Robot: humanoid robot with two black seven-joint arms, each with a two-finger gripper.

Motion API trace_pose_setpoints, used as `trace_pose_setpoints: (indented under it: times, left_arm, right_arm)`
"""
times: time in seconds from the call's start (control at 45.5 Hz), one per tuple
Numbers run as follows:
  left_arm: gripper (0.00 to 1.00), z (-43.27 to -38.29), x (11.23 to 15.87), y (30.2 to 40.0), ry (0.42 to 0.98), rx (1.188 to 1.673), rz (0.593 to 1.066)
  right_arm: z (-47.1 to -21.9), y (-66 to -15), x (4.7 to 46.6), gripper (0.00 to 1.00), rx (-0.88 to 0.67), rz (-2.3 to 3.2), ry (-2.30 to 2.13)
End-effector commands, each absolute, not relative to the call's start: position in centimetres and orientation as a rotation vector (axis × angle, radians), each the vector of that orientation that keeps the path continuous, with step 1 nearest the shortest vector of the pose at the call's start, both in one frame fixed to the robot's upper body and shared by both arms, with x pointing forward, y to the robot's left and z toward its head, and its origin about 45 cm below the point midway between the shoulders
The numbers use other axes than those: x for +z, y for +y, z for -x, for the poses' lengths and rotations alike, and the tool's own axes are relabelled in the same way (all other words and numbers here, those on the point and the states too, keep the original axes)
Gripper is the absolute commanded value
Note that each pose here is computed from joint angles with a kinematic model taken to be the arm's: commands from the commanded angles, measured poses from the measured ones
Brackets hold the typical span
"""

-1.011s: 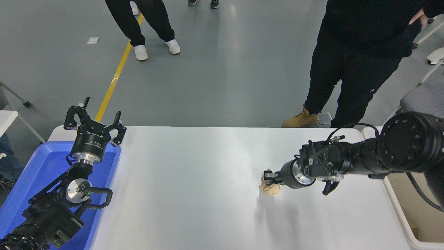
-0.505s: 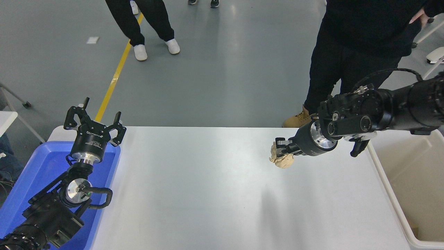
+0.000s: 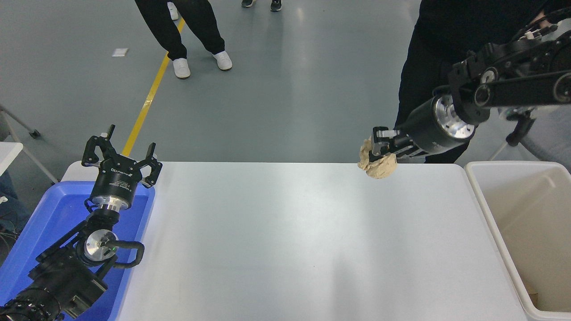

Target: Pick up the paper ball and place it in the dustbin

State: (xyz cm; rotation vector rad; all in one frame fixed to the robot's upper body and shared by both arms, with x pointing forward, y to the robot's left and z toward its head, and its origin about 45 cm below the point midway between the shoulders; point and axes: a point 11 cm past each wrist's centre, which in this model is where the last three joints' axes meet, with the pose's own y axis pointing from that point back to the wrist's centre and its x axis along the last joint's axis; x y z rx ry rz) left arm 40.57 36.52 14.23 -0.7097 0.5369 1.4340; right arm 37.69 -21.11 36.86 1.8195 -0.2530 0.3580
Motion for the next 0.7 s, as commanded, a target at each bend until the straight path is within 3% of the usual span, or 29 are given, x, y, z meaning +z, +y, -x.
trace_pose_setpoints:
  times: [0.0, 0.396, 0.681]
  left_arm:
    - [0.98, -40.54, 14.2, 36.52, 0.537, 1.434, 0.709]
    - [0.98, -40.54, 14.2, 36.52, 0.537, 1.434, 0.709]
    - [0.98, -40.54, 14.2, 36.52, 0.537, 1.434, 0.709]
  right_arm:
    - [-37.5, -21.1, 38.2, 0.0, 0.369, -1.817, -0.249]
    - [-37.8, -22.6, 36.9, 0.0, 0.334, -1.811, -0.264]
    - [-43.5, -33.3, 31.7, 0.0, 0.267, -1.673, -0.497]
